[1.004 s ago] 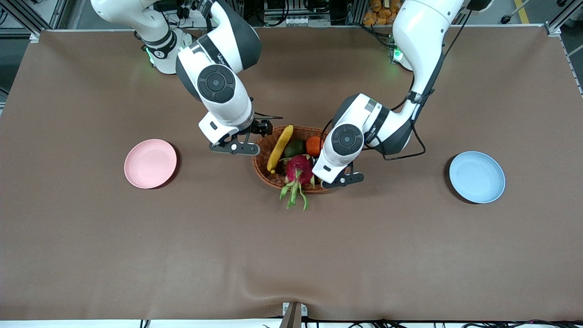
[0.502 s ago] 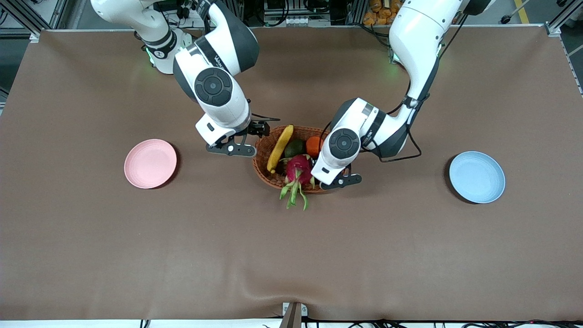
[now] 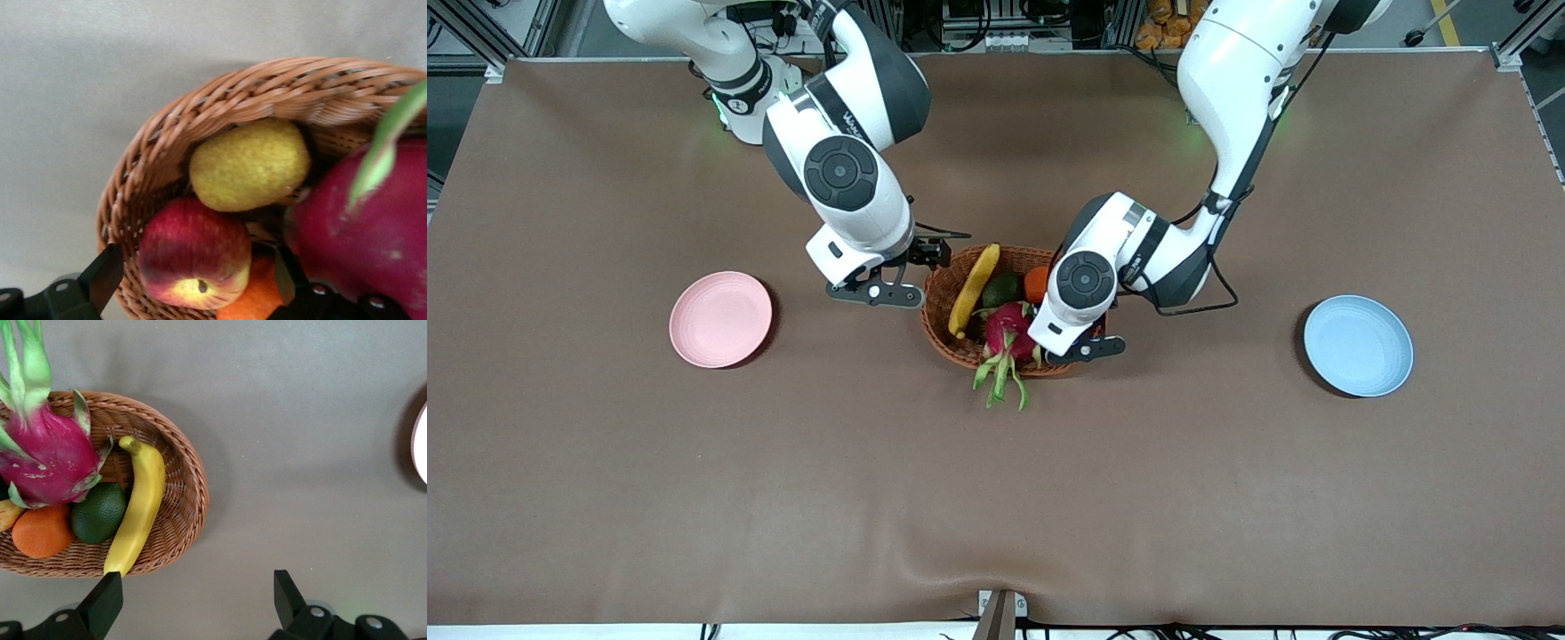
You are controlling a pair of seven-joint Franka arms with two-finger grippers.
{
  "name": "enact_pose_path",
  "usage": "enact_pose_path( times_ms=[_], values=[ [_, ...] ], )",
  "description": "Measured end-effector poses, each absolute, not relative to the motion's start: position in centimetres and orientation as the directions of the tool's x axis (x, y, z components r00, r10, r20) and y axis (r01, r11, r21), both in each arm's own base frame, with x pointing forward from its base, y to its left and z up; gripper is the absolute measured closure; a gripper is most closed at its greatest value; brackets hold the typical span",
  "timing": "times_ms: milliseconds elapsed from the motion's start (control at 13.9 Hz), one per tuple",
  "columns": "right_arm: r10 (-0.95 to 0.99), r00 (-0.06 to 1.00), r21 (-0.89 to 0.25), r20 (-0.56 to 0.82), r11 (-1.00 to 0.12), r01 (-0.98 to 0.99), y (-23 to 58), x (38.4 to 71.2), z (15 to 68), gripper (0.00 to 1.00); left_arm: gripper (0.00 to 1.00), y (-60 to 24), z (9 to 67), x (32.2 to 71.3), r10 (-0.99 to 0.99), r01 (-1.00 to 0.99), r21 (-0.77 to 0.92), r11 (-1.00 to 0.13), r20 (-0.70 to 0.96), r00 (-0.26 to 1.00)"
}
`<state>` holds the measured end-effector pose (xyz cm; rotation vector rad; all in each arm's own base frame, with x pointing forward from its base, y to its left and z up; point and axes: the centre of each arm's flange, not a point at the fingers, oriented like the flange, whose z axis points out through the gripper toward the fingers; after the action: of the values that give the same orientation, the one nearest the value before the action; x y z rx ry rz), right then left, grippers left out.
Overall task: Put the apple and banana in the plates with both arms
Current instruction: 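Lower the left gripper onto the red apple while the right gripper aligns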
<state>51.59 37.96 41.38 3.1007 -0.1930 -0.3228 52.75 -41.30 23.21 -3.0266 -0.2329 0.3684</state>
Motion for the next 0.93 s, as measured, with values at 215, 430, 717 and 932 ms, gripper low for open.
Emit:
enact_pose_path(
  times_ms=[215, 430, 717, 932],
  values=[
    [-0.149, 0.965, 0.041, -0.216, -0.989, -0.143, 36.5, 52.4, 41.3, 0.0, 0.0, -41.2, 23.0, 52.6, 0.16, 0.137, -0.11, -0.984, -0.236, 0.958],
    [-0.153, 0.964, 0.043, -0.218, -0.988, -0.147, 36.3, 52.5, 41.3, 0.0, 0.0, -41.2, 23.0, 52.6, 0.159, 0.136, -0.11, -0.985, -0.237, 0.958],
    [-0.153, 0.964, 0.043, -0.219, -0.988, -0.147, 36.4, 52.4, 41.3, 0.0, 0.0, -41.2, 23.0, 52.6, 0.158, 0.135, -0.111, -0.985, -0.237, 0.959],
    [-0.152, 0.963, 0.044, -0.221, -0.988, -0.146, 36.4, 52.4, 41.2, 0.0, 0.02, -41.1, 22.6, 52.5, 0.159, 0.134, -0.115, -0.984, -0.241, 0.957]
  ],
)
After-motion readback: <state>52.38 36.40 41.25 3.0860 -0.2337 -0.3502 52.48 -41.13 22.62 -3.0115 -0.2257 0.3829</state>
